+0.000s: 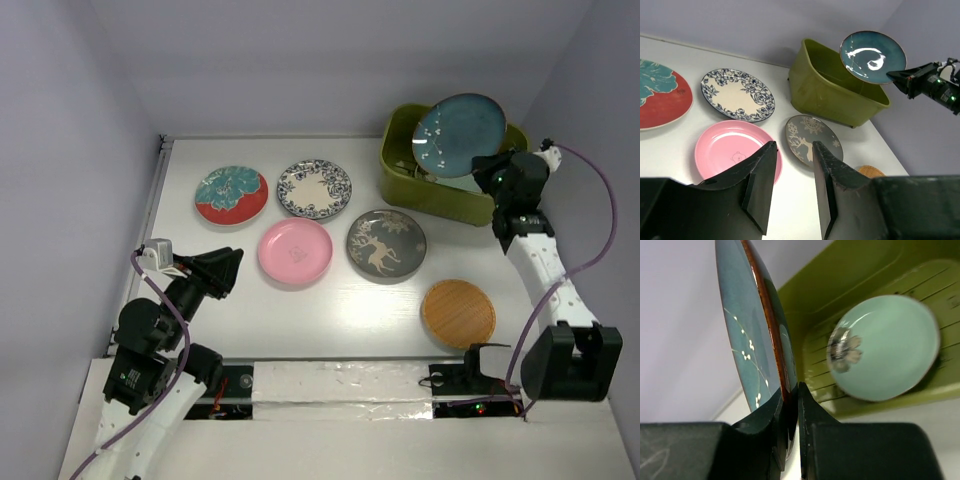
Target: Place the plates into the plastic bin on the countertop
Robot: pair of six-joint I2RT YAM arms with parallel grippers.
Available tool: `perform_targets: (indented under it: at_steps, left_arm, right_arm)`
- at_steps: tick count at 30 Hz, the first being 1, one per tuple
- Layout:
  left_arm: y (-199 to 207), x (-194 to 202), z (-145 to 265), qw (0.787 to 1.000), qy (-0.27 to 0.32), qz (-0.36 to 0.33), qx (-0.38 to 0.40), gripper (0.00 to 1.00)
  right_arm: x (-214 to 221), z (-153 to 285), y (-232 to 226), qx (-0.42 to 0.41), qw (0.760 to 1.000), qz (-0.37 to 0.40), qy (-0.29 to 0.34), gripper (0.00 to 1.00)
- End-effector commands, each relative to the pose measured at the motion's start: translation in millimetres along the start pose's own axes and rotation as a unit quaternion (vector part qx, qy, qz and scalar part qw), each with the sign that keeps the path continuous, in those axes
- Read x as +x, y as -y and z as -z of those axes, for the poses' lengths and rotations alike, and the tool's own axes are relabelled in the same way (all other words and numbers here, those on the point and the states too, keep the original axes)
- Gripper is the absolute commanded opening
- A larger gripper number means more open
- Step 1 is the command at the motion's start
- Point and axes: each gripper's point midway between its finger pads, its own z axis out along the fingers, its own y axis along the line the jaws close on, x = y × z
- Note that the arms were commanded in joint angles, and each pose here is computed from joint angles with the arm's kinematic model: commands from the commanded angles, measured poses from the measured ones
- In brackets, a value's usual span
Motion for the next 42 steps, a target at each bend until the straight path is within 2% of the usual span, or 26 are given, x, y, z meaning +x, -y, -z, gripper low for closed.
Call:
perform_targets:
  at_steps: [1, 6, 12, 13, 18, 24, 28, 30, 33, 34, 37, 38, 42]
  left_arm:
    - [13, -16, 3, 0.999, 0.027, 0.0, 0.027, 0.32]
    - [14, -16, 3, 0.999, 0.027, 0.0, 0.028, 0.33]
    - [14, -16, 2, 0.999, 0.026, 0.0, 0.028, 0.33]
    - [14, -15, 1, 0.999, 0.024, 0.001, 0.027, 0.33]
    - [13, -13, 0, 0.999, 0.021, 0.0, 0.025, 0.33]
    - [12, -13, 0, 1.0, 0.02, 0.0, 0.024, 0.33]
    - [12, -13, 0, 1.0, 0.02, 0.001, 0.024, 0.33]
    - [12, -13, 0, 1.0, 0.019, 0.001, 0.025, 0.33]
    - [13, -13, 0, 0.999, 0.02, 0.0, 0.026, 0.33]
    - [13, -14, 0, 0.999, 0.021, 0.0, 0.025, 0.33]
    - [13, -13, 0, 0.999, 0.02, 0.0, 0.026, 0.33]
    - [13, -14, 0, 0.999, 0.02, 0.0, 0.026, 0.33]
    - [12, -13, 0, 1.0, 0.019, 0.001, 0.025, 0.33]
  right_arm:
    - [-43, -6, -55, -0.106, 0.994, 0.021, -0.005, 0.0]
    - [-34, -51, -23, -0.058, 0.995, 0.052, -0.057, 0.0]
    - [-22, -75, 7, -0.032, 0.994, 0.05, -0.096, 0.0]
    - [-7, -81, 18, -0.025, 0.991, 0.047, -0.124, 0.0]
    - [8, -96, 49, 0.014, 0.988, 0.056, -0.142, 0.0]
    - [17, -108, 83, 0.07, 0.983, 0.072, -0.156, 0.18]
    - [13, -105, 99, 0.106, 0.98, 0.087, -0.142, 0.41]
    - [4, -103, 103, 0.125, 0.98, 0.096, -0.124, 0.44]
    - [-16, -93, 97, 0.135, 0.981, 0.102, -0.091, 0.58]
    - [-22, -90, 93, 0.135, 0.982, 0.104, -0.08, 0.66]
    - [-49, -71, 73, 0.122, 0.986, 0.109, -0.037, 0.78]
    - [-64, -58, 57, 0.107, 0.988, 0.111, -0.013, 0.8]
    - [-78, -29, 36, 0.075, 0.991, 0.105, 0.016, 0.83]
